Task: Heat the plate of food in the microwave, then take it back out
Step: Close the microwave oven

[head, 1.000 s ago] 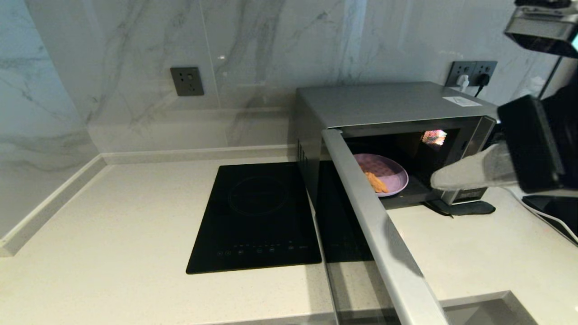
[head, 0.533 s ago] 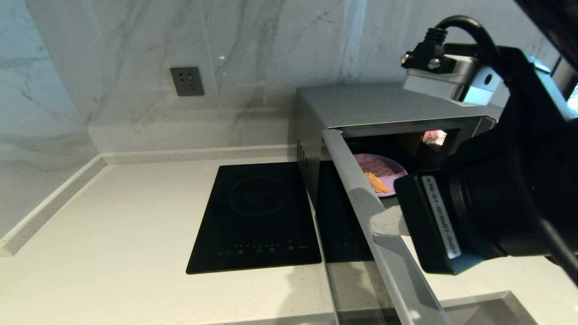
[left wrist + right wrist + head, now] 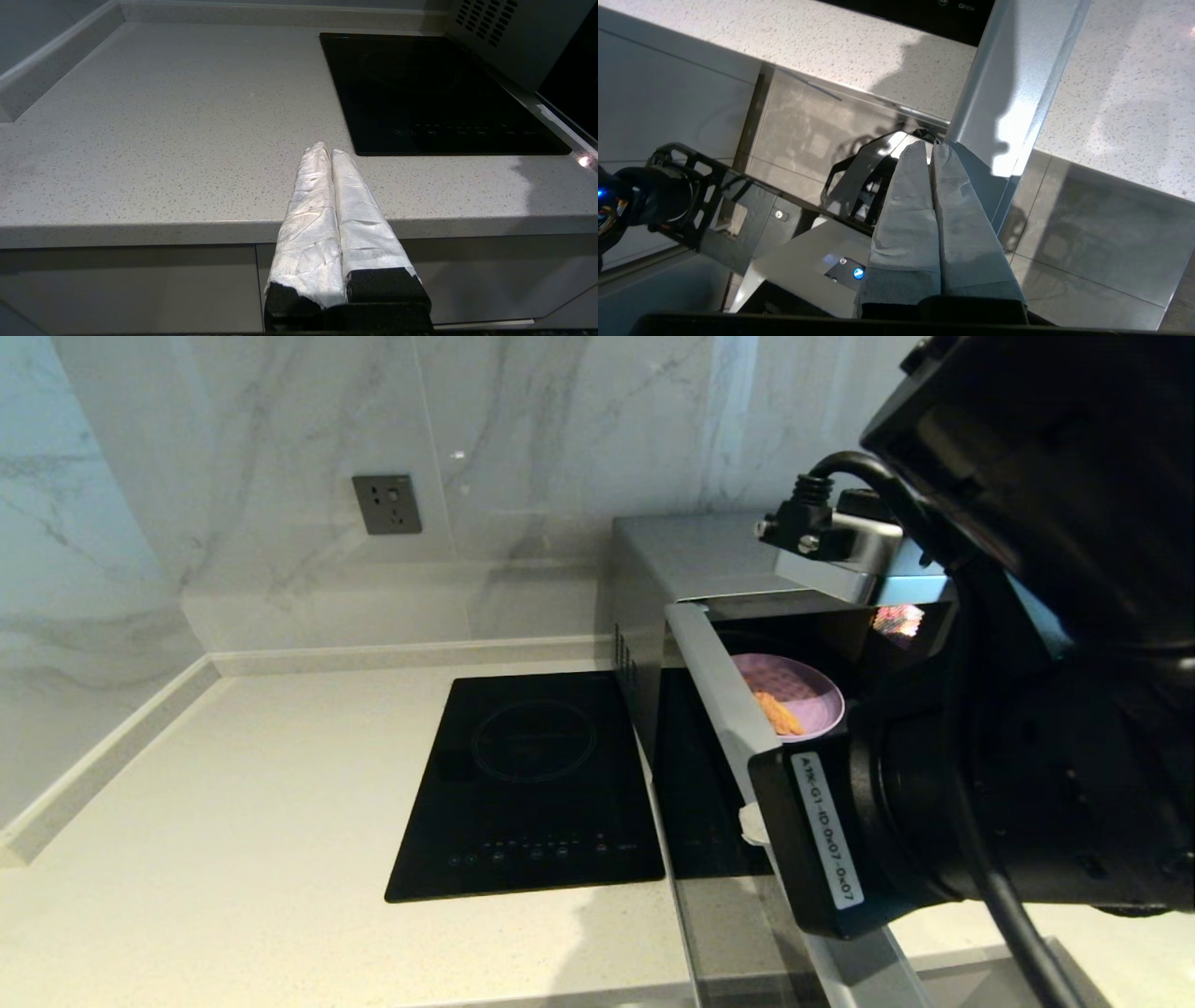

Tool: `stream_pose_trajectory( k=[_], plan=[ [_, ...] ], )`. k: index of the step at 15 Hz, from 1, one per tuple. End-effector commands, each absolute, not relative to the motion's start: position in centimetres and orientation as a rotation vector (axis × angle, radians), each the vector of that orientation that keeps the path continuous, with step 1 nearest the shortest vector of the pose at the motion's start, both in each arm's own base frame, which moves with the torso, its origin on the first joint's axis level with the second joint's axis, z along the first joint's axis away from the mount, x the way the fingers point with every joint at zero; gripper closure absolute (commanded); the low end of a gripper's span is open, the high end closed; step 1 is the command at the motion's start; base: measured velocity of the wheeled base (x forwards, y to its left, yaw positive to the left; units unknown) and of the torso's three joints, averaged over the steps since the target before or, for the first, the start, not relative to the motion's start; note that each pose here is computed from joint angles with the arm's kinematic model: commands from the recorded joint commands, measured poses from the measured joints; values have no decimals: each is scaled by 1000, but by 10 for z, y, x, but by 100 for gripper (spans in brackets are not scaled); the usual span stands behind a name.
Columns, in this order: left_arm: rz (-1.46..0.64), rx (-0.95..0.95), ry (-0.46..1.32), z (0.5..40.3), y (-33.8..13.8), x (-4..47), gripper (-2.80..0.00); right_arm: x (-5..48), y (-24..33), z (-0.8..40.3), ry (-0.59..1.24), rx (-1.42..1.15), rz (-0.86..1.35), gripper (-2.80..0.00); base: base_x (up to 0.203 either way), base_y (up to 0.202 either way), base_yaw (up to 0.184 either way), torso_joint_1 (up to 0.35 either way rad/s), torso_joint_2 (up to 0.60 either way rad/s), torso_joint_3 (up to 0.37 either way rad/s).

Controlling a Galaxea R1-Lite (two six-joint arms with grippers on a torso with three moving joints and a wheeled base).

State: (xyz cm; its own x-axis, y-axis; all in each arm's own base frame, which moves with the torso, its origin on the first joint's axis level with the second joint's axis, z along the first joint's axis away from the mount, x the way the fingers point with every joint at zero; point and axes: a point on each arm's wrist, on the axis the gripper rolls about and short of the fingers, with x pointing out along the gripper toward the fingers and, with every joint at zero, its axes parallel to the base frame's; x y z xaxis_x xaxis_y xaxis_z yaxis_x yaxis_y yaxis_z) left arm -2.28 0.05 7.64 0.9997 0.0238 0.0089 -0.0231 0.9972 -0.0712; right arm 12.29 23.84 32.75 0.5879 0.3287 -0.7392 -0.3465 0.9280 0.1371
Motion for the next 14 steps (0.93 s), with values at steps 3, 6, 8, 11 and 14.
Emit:
stream_pose_trajectory(
  k=[3,6,8,11,14],
  plan=[
    [24,-72,-9,76,0,-23,0,125,238,324,847,-23,340,0,0,0,0,0,0,0],
    [24,-72,-9,76,0,-23,0,128,235,320,844,-30,301,0,0,0,0,0,0,0],
    [24,-72,-9,76,0,-23,0,132,230,317,862,-23,248,0,0,0,0,0,0,0],
    [24,-72,-9,76,0,-23,0,139,222,314,867,3,153,0,0,0,0,0,0,0],
    [24,-72,-9,76,0,-23,0,142,214,316,862,20,128,0,0,0,0,0,0,0]
  ],
)
